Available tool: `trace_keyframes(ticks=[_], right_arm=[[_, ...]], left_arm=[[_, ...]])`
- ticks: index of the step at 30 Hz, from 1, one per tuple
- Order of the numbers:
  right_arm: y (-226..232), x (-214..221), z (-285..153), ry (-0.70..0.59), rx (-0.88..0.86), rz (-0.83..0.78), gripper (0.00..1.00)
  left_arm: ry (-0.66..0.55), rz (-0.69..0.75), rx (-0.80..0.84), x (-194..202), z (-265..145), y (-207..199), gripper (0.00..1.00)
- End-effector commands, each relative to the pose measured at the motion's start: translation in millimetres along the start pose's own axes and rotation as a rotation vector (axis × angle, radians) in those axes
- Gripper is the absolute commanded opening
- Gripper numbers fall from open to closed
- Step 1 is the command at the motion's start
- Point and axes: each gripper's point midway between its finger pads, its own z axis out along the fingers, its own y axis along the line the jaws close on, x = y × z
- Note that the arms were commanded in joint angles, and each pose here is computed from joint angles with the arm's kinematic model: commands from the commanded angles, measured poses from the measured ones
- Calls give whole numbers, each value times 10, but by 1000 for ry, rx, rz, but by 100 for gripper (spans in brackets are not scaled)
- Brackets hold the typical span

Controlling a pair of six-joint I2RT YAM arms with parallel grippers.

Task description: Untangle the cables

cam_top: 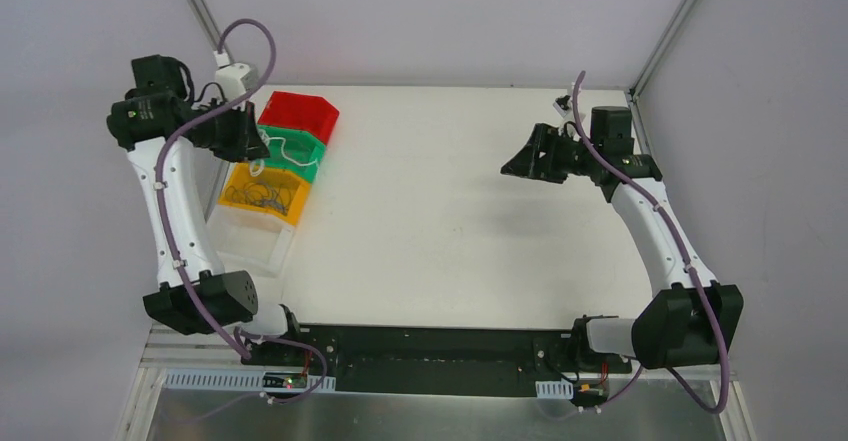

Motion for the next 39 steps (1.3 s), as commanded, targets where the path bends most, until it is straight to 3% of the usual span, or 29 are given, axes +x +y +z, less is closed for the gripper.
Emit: trace_keyframes(ticks=[1, 5, 18, 23, 39], right_arm=[[107, -151, 5, -35, -55, -22, 72], [119, -164, 24, -35, -71, -18, 72], [100, -113, 39, -31, -77, -11, 72], [107, -141, 50, -27, -82, -9, 72], [118, -315, 108, 6, -80, 13, 72]], left_arm=[[28, -150, 15, 157, -302, 68, 0], [4, -252, -81, 317, -519, 379, 0], [82, -352, -270, 994, -894, 866, 0], [144, -340, -398, 1198, -945, 1083, 0], [213, -302, -542, 1630, -857, 1195, 0]])
